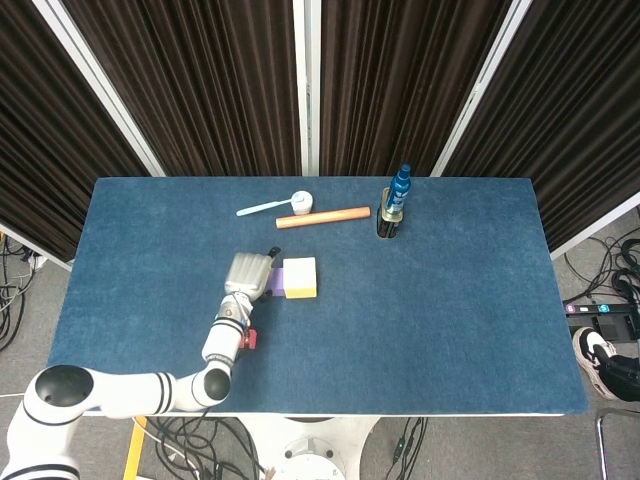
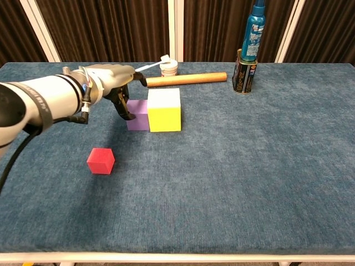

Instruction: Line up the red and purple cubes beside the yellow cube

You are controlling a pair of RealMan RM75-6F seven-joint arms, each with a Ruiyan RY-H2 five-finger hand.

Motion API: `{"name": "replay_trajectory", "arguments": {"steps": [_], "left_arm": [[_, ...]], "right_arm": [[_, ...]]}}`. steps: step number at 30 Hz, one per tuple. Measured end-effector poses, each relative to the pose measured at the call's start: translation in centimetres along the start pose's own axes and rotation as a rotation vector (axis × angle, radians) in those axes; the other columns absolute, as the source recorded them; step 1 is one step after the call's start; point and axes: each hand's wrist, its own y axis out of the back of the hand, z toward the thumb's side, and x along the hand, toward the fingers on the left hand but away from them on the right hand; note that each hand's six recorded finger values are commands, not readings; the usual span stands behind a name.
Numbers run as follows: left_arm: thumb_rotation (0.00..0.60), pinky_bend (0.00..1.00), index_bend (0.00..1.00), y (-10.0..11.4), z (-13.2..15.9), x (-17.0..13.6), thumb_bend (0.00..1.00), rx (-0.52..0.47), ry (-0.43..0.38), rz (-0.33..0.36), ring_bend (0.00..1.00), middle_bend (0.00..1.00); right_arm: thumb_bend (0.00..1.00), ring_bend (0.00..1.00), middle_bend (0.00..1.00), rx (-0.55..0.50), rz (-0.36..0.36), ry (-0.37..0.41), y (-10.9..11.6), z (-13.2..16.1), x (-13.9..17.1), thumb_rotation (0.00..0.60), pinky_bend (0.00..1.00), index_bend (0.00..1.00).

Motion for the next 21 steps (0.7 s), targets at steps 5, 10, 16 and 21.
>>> {"name": "replay_trajectory", "arguments": {"steps": [5,10,16,21], "left_arm": [[0.600,1.00,0.18,1.0,-1.1,-0.9,0.30,0.031,-0.020,0.039,0.95,0.89],[0.600,1.00,0.17,1.0,-3.7,-1.4,0.25,0.067,-0.011,0.066,0.94,0.88],[0.600,1.00,0.17,0.5,-4.8,-0.2,0.14,0.084,0.008,0.076,0.93,0.88],[0.600,1.00,0.16,-0.3,-4.8,1.2,0.10,0.096,0.013,0.088,0.93,0.88]], "right_arm": [[0.15,0.03,0.10,-0.004,0.002,0.009,-0.1,0.1,-0.2,0.600,0.11,0.00],[0.15,0.03,0.10,0.000,-0.002,0.008,0.1,0.0,-0.1,0.600,0.11,0.00],[0.15,0.03,0.10,0.002,-0.004,0.009,0.2,0.2,0.0,0.600,0.11,0.00],[0.15,0.03,0.10,0.006,-0.003,-0.001,0.3,0.1,0.1,0.600,0.11,0.00]]}}
